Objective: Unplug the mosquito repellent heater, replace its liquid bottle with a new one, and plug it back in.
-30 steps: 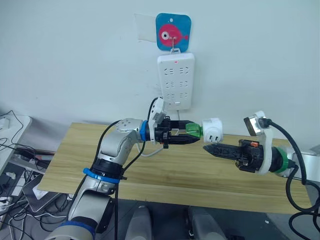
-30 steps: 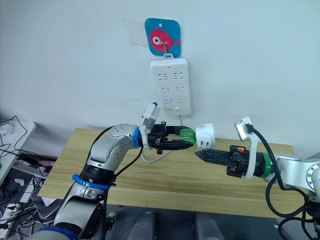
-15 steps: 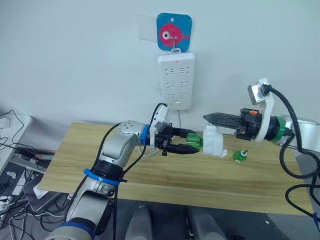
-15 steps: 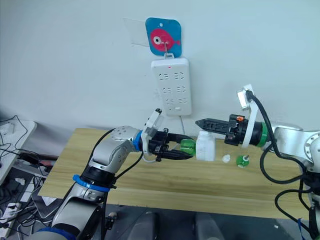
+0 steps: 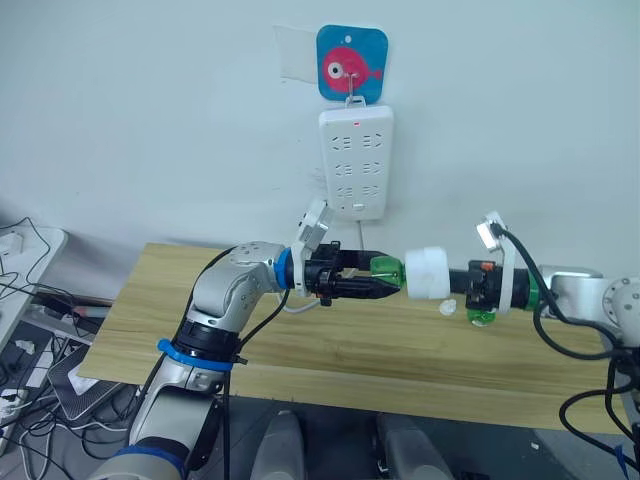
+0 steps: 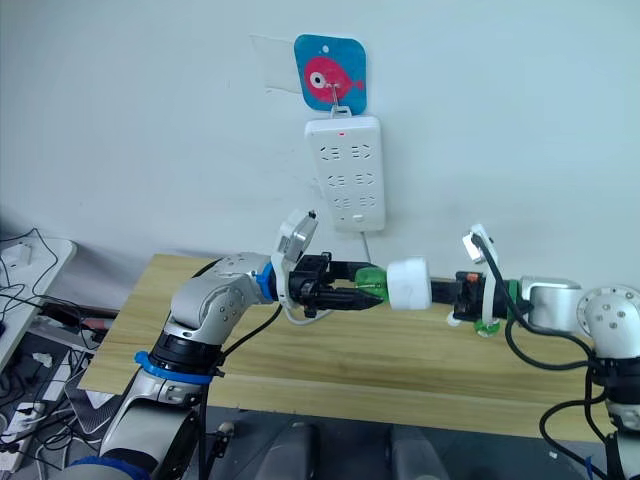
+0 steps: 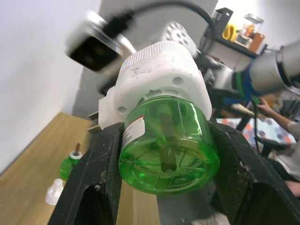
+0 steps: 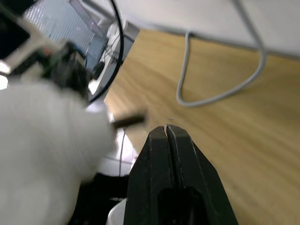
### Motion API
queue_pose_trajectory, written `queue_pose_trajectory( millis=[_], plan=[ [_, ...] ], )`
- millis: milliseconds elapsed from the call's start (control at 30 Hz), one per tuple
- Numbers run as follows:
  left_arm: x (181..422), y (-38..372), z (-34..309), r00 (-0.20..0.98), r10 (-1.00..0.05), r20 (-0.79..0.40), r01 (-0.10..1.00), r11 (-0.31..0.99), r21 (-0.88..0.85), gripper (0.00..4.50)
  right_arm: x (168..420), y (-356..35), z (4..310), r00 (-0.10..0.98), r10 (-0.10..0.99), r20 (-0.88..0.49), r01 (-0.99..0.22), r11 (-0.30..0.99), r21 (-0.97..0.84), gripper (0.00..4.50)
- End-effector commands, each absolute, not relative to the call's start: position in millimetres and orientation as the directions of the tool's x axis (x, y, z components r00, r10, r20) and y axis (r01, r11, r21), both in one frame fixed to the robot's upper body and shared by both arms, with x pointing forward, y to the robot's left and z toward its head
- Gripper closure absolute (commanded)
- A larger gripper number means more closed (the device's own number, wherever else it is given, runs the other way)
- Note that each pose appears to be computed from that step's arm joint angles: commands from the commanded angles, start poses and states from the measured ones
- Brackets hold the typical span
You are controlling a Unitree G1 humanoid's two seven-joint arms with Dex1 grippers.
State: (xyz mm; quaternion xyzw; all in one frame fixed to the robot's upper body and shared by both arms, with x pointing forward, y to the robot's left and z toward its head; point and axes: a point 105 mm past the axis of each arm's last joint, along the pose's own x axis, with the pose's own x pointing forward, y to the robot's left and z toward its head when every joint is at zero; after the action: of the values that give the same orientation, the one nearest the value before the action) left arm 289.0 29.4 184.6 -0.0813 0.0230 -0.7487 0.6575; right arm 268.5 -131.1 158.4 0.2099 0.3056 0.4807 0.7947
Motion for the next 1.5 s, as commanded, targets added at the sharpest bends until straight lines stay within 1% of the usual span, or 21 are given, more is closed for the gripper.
queue_pose_trajectory(
  millis=[33, 133, 233, 300, 367, 400, 433, 500, 567, 633, 767, 867, 1067, 1167, 1300, 1400, 1500],
  plan=[
    [292.2, 28.9, 192.9, -0.109, -0.989, 0.100, 0.988, -0.118, -0.098, 2.26, 248.5, -121.4, 177.5, 0.286, 0.935, -0.210, -0.690, 0.353, 0.632, 4.46],
    [297.2, 28.1, 186.6, -0.079, -0.994, 0.070, 0.992, -0.085, -0.094, 2.26, 237.2, -115.6, 185.5, 0.253, 0.952, -0.171, -0.699, 0.302, 0.648, 4.46],
    [297.9, 26.5, 189.1, -0.082, -0.993, 0.089, 0.989, -0.093, -0.118, 2.26, 232.2, -112.4, 189.2, 0.251, 0.955, -0.158, -0.701, 0.292, 0.651, 4.46],
    [295.5, 25.3, 192.0, -0.103, -0.990, 0.101, 0.987, -0.114, -0.114, 2.26, 232.2, -115.6, 185.3, 0.273, 0.945, -0.180, -0.691, 0.323, 0.646, 4.46],
    [291.1, 25.6, 194.7, -0.135, -0.984, 0.112, 0.985, -0.146, -0.092, 2.26, 237.5, -127.5, 178.0, 0.331, 0.917, -0.221, -0.672, 0.394, 0.627, 4.46],
    [287.9, 26.7, 194.3, -0.158, -0.982, 0.106, 0.985, -0.164, -0.056, 2.26, 241.9, -135.0, 175.8, 0.366, 0.900, -0.238, -0.656, 0.431, 0.620, 4.46],
    [283.8, 28.2, 192.5, -0.185, -0.978, 0.093, 0.983, -0.184, 0.019, 2.26, 245.4, -141.9, 176.3, 0.389, 0.887, -0.247, -0.650, 0.455, 0.609, 4.46],
    [277.9, 29.0, 188.5, -0.220, -0.974, 0.051, 0.953, -0.203, 0.225, 2.26, 249.7, -152.6, 178.6, 0.416, 0.872, -0.257, -0.643, 0.482, 0.595, 4.46],
    [280.3, 27.5, 190.0, -0.203, -0.977, 0.062, 0.904, -0.163, 0.394, 2.26, 250.8, -162.2, 178.8, 0.427, 0.864, -0.268, -0.634, 0.497, 0.593, 4.46],
    [284.9, 26.8, 190.7, -0.185, -0.980, 0.078, 0.870, -0.126, 0.477, 2.26, 249.3, -167.1, 178.1, 0.421, 0.865, -0.271, -0.628, 0.494, 0.601, 4.46],
    [287.2, 27.1, 193.3, -0.189, -0.976, 0.104, 0.785, -0.087, 0.614, 2.26, 242.2, -167.9, 180.9, 0.386, 0.890, -0.243, -0.621, 0.446, 0.645, 4.46],
    [285.7, 28.9, 191.8, -0.205, -0.973, 0.103, 0.722, -0.079, 0.687, 2.26, 242.6, -166.9, 185.5, 0.390, 0.897, -0.208, -0.615, 0.421, 0.666, 4.46],
    [289.4, 35.6, 191.5, -0.186, -0.974, 0.129, 0.567, 0.001, 0.823, 2.26, 243.0, -163.9, 196.9, 0.395, 0.907, -0.145, -0.602, 0.375, 0.705, 4.46],
    [292.0, 37.8, 192.5, -0.169, -0.974, 0.153, 0.512, 0.046, 0.858, 2.26, 239.8, -164.4, 200.4, 0.392, 0.912, -0.123, -0.588, 0.351, 0.728, 3.94],
    [294.6, 39.8, 195.6, -0.156, -0.971, 0.182, 0.475, 0.088, 0.875, 2.26, 240.4, -168.9, 205.9, 0.406, 0.911, -0.073, -0.579, 0.318, 0.751, 2.56],
    [294.8, 41.8, 195.5, -0.154, -0.972, 0.180, 0.444, 0.094, 0.891, 2.26, 239.9, -171.0, 210.3, 0.398, 0.917, -0.032, -0.590, 0.283, 0.756, 1.45],
    [296.2, 43.0, 196.1, -0.147, -0.971, 0.186, 0.429, 0.107, 0.897, 2.26, 240.5, -169.5, 211.9, 0.399, 0.917, -0.017, -0.598, 0.274, 0.753, 0.41]
  ],
)
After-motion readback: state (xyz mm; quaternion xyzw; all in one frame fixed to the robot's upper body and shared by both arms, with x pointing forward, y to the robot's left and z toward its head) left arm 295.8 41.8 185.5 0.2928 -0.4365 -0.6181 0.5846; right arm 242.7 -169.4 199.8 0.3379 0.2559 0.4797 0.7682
